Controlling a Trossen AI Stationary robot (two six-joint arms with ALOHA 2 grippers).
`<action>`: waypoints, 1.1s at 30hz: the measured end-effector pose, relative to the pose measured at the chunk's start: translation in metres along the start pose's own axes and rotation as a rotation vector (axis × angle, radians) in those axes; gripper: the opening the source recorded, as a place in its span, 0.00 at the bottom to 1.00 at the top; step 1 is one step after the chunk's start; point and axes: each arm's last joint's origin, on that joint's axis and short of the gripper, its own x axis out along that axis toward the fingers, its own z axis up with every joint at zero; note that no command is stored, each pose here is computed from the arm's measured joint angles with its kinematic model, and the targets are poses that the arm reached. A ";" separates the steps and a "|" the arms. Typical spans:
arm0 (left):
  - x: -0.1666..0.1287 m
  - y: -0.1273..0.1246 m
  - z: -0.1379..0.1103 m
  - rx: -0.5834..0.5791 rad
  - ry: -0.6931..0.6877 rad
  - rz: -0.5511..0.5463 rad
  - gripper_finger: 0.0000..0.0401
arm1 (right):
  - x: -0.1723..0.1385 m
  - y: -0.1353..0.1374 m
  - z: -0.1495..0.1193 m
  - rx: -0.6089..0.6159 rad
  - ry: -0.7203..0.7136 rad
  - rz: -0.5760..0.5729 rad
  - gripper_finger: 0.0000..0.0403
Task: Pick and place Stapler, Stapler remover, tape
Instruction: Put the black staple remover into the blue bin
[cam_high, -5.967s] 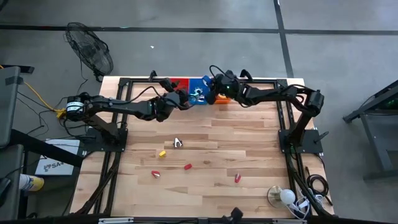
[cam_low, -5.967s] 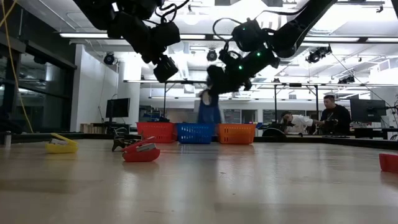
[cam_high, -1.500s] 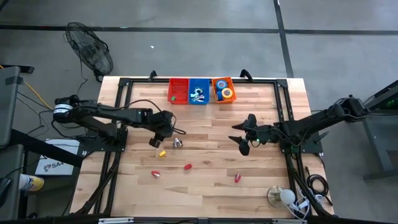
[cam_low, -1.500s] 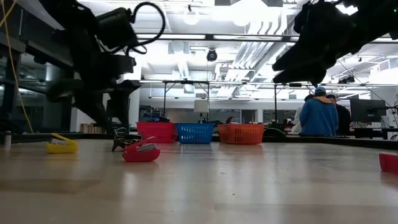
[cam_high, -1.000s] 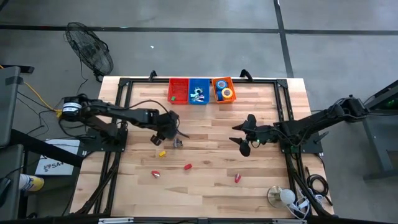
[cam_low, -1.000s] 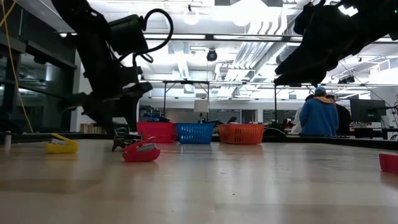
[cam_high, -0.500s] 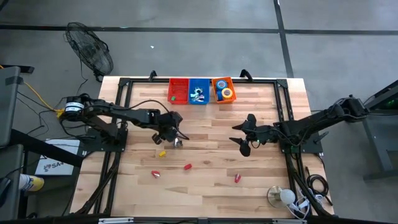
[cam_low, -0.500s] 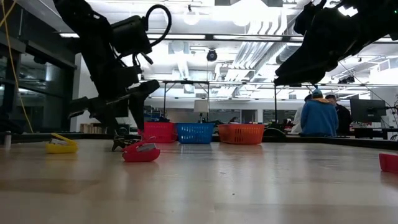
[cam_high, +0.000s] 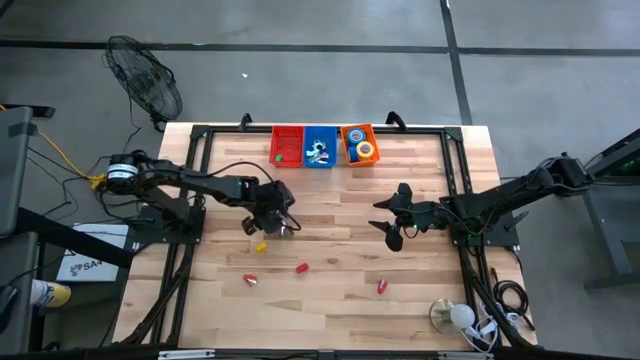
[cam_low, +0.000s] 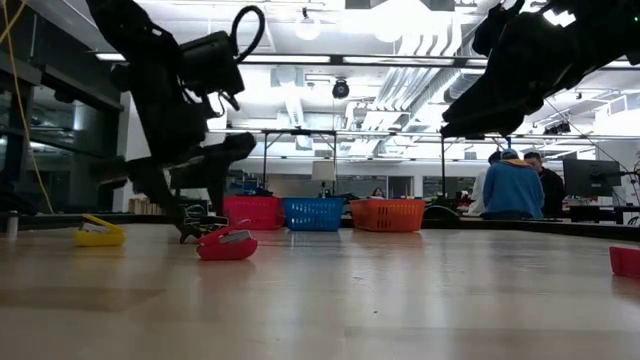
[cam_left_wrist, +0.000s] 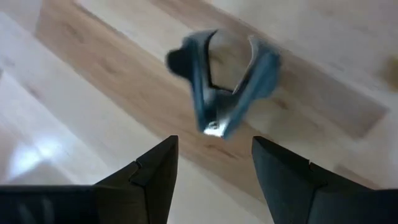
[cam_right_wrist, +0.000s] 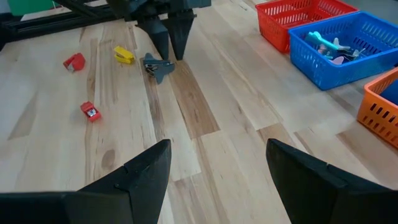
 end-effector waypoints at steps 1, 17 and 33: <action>0.002 0.000 0.000 0.000 -0.007 -0.003 0.50 | 0.000 0.000 0.000 0.002 0.000 0.000 0.63; 0.014 -0.001 0.012 0.052 -0.125 -0.032 0.50 | 0.000 0.000 0.001 0.008 -0.011 0.003 0.63; 0.014 0.000 0.018 -0.020 -0.277 -0.066 0.31 | 0.000 0.000 0.001 0.015 -0.012 0.003 0.63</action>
